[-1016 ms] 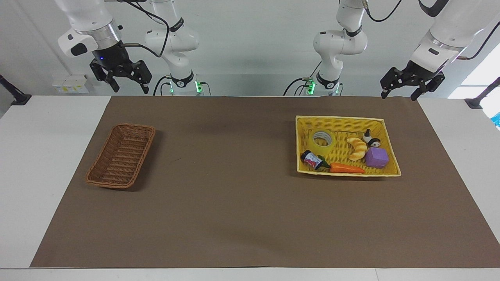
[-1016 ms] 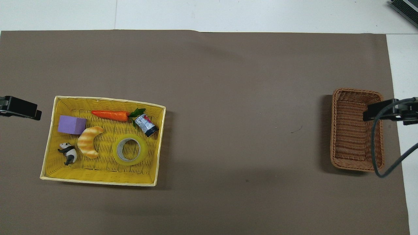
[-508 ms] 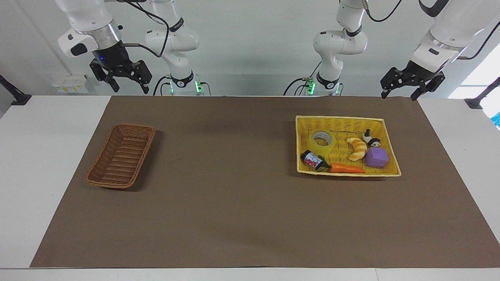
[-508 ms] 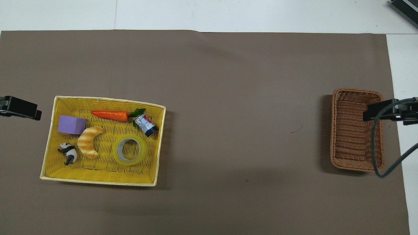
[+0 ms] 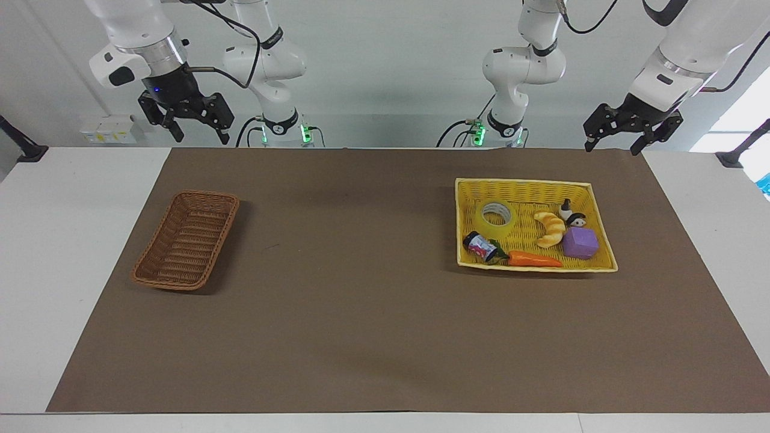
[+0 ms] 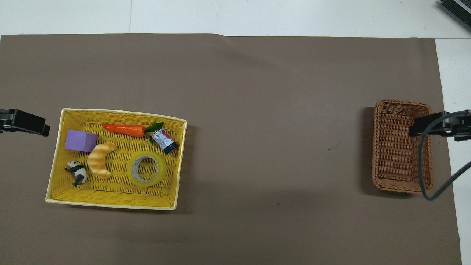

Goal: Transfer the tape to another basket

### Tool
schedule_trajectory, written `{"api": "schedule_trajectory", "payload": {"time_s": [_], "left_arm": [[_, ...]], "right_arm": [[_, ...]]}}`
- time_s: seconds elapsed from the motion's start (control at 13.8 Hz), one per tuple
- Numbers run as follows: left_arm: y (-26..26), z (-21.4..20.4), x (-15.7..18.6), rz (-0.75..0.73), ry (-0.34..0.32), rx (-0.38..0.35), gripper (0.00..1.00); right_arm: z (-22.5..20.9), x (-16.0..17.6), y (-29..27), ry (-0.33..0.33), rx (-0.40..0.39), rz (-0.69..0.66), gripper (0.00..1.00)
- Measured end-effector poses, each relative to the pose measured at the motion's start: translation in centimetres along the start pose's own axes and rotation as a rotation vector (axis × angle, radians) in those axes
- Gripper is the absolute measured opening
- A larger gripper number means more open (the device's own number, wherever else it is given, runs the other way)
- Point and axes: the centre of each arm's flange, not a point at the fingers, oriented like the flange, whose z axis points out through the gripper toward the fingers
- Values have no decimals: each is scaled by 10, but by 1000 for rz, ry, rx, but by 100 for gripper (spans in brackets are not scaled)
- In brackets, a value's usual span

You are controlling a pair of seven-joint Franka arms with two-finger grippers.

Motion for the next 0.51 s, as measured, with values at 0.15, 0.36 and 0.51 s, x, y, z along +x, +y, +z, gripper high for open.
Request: {"api": "schedule_trajectory", "payload": {"time_s": [0.15, 0.36, 0.51], "left_arm": [[0, 0, 0, -1, -2, 0, 100], [-1, 0, -1, -3, -2, 0, 100], [0, -1, -2, 0, -4, -1, 100]], "right_arm": [[0, 0, 0, 0, 0, 0, 100], [0, 0, 0, 0, 0, 0, 100], [0, 0, 0, 0, 0, 0, 100]]}}
